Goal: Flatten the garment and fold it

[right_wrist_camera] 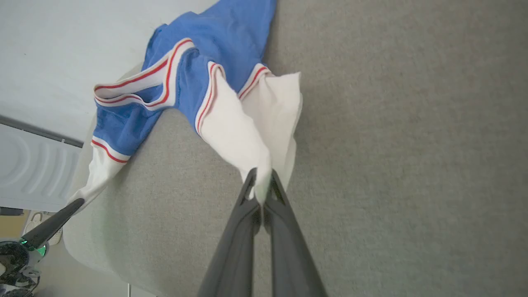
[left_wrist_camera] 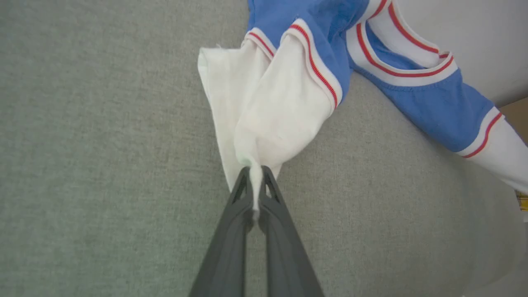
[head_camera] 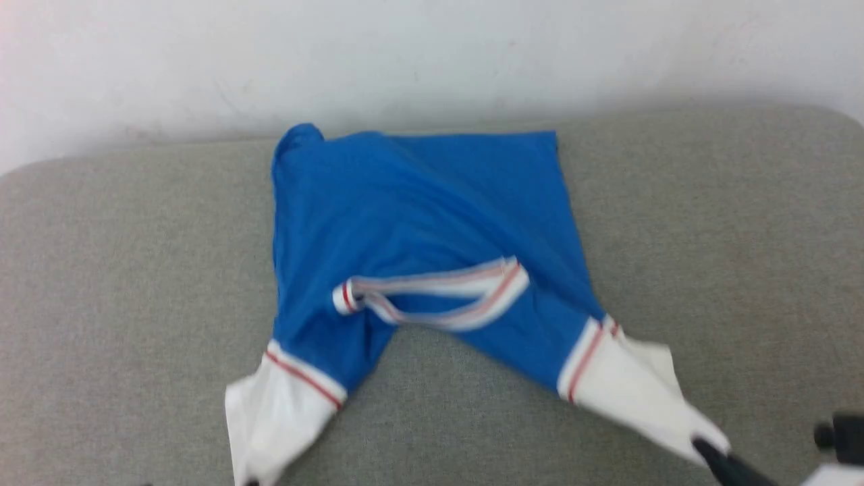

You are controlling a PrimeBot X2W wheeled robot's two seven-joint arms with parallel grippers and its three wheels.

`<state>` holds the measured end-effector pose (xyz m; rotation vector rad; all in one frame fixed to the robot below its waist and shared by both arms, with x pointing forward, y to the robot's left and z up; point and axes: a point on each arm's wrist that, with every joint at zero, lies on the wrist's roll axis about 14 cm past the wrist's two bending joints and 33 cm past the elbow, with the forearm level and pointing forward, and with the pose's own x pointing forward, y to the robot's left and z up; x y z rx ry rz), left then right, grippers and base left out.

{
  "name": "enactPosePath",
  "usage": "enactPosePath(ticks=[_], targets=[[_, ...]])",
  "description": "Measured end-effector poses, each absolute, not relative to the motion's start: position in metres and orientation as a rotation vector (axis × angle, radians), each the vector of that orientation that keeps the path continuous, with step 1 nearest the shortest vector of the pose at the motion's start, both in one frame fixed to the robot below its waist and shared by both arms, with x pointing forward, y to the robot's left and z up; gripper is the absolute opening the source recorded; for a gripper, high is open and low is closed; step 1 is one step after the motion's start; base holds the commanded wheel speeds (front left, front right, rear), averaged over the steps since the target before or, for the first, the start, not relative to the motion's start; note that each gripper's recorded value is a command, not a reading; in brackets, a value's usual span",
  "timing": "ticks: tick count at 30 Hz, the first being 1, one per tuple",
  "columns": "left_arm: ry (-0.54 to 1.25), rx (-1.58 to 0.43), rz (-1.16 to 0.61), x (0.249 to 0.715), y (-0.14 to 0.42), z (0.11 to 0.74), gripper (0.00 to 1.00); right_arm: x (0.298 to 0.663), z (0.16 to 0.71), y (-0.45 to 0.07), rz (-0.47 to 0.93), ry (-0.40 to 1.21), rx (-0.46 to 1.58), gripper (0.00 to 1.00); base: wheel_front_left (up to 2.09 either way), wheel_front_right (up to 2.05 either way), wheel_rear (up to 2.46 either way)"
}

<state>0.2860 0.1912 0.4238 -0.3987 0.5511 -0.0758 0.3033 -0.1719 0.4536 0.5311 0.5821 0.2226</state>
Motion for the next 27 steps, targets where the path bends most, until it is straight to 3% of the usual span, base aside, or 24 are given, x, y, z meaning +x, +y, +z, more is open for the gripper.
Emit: enactPosePath(ticks=[6, 11, 21, 22, 23, 27], targets=[[0.702, -0.442, -0.065, 0.236, 0.190, 0.405, 0.00, 0.235, 0.415, -0.207, 0.077, 0.751, 0.563, 0.00, 0.00, 0.00, 0.00], [0.731, -0.425, -0.039, 0.219, 0.198, 0.404, 0.00, 0.201, 0.402, -0.216, 0.019, 0.825, 0.586, 0.00, 0.00, 0.00, 0.00], [0.693, -0.420, 0.010, 0.212, 0.209, 0.412, 0.00, 0.184, 0.390, -0.231, -0.069, 0.853, 0.590, 0.00, 0.00, 0.00, 0.00], [0.682, -0.425, 0.010, 0.213, 0.208, 0.414, 0.00, 0.186, 0.390, -0.231, -0.070, 0.849, 0.582, 0.57, 0.00, 0.00, 0.00], [0.667, -0.430, 0.008, 0.215, 0.206, 0.416, 0.00, 0.189, 0.392, -0.231, -0.071, 0.837, 0.574, 1.00, 0.00, 0.00, 0.00], [0.596, -0.438, -0.027, 0.233, 0.198, 0.433, 0.00, 0.221, 0.410, -0.232, -0.044, 0.731, 0.530, 1.00, 0.00, 0.00, 0.00]])
